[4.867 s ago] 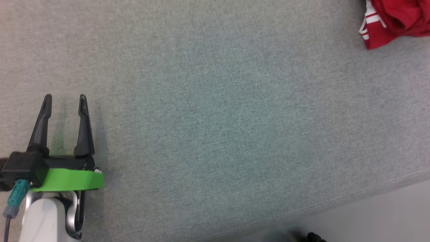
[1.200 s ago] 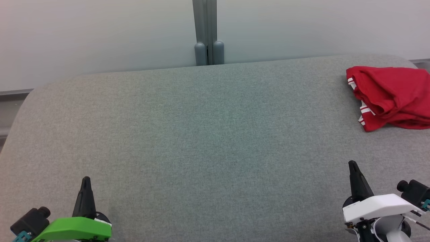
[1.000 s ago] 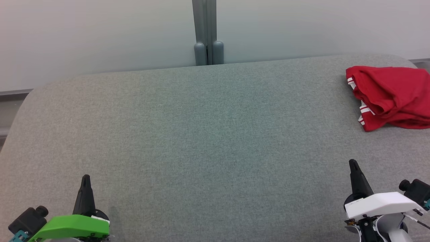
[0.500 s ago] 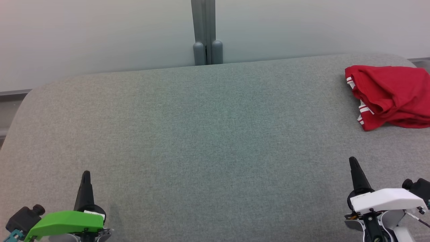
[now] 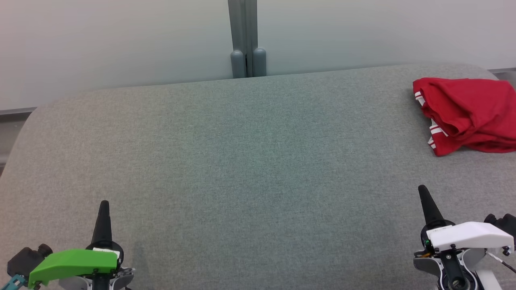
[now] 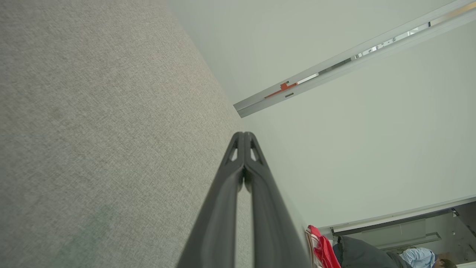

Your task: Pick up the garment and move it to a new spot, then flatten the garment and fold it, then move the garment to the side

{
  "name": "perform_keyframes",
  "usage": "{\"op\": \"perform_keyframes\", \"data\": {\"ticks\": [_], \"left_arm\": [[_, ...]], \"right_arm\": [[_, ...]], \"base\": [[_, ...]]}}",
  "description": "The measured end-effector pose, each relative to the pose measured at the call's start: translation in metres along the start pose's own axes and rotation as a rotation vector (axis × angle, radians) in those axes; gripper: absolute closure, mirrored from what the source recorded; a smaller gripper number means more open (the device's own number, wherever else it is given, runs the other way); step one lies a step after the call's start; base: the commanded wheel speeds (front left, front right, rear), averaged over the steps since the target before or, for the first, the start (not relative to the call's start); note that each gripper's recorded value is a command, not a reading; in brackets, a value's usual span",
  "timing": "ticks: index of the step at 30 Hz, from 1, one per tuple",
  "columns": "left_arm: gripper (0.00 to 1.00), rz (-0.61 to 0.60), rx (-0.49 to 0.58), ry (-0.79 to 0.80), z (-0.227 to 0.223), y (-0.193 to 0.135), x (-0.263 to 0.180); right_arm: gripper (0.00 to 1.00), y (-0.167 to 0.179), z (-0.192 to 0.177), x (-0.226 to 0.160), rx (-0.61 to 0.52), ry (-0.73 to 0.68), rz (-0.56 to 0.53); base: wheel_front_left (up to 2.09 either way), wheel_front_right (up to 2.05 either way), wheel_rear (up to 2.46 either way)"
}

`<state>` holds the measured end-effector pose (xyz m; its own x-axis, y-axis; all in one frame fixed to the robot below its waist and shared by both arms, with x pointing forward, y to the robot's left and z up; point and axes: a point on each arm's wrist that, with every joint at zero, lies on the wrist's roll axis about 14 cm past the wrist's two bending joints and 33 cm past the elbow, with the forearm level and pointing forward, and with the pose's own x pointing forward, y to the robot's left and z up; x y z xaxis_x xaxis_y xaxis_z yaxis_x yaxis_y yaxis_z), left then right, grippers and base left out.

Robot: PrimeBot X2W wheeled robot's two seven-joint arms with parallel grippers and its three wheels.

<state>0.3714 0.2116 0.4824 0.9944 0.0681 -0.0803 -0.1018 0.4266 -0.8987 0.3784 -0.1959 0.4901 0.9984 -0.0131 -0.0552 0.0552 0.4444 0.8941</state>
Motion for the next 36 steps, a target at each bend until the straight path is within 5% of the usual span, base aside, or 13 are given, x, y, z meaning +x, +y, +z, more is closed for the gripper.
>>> {"op": "perform_keyframes", "data": {"ticks": [36], "left_arm": [[1.00, -0.044, -0.300, 0.035, -0.002, -0.015, 0.008]], "right_arm": [[1.00, 0.007, 0.006, 0.006, 0.313, 0.001, 0.025]], "base": [[0.00, 0.00, 0.00]]}}
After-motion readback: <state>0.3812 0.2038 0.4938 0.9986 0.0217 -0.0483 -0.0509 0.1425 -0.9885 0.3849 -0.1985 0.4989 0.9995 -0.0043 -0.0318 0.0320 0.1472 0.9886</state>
